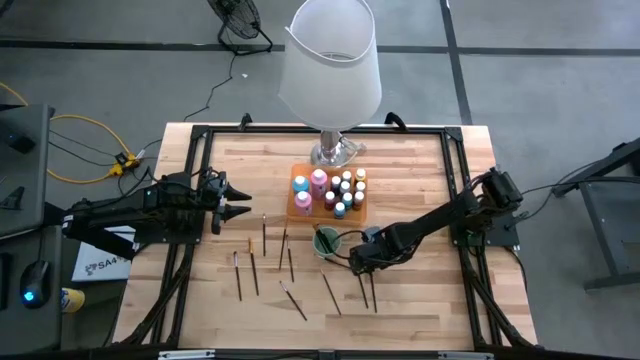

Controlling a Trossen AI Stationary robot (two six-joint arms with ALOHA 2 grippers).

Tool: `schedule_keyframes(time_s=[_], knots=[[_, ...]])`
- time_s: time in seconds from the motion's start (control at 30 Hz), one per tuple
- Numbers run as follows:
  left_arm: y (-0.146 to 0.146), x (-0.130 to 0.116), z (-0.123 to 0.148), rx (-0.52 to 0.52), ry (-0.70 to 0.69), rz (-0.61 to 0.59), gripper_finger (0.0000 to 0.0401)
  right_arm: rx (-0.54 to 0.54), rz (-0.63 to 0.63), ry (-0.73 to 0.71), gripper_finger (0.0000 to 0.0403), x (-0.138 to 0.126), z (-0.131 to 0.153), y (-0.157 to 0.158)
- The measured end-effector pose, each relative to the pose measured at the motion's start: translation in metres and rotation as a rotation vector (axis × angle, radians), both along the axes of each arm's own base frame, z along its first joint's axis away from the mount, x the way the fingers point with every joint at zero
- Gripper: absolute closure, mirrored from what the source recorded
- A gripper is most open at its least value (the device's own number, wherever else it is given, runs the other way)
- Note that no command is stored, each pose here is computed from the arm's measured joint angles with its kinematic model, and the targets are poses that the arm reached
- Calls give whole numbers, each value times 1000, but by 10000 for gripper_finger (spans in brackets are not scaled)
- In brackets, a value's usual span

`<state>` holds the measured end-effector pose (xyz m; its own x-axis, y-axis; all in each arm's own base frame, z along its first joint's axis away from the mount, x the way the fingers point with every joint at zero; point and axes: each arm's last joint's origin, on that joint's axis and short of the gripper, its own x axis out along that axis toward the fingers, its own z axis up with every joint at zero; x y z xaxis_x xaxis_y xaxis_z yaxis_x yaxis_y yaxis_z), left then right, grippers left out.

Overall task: Pick & Place Paint Supplies
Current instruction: Put the gray paintbrushes into the green cup

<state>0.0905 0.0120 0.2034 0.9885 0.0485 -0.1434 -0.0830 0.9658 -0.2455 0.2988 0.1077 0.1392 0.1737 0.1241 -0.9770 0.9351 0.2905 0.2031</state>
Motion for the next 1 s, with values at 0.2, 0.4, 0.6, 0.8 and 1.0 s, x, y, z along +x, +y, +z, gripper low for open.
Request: schedule_keyframes(time_s=[0.2,0.4,0.6,0.8,1.0], knots=[[0,0,0,0,0,0,229,5,-31,8,254,0,0,-1],[0,0,0,0,0,0,229,15,-41,30,264,1,-5,1],[0,0,0,0,0,0,229,24,-30,52,302,1,-10,1],[0,0,0,0,0,0,229,22,-30,55,324,0,-11,1],[0,0,0,0,0,0,229,30,-61,67,325,-1,-11,3]])
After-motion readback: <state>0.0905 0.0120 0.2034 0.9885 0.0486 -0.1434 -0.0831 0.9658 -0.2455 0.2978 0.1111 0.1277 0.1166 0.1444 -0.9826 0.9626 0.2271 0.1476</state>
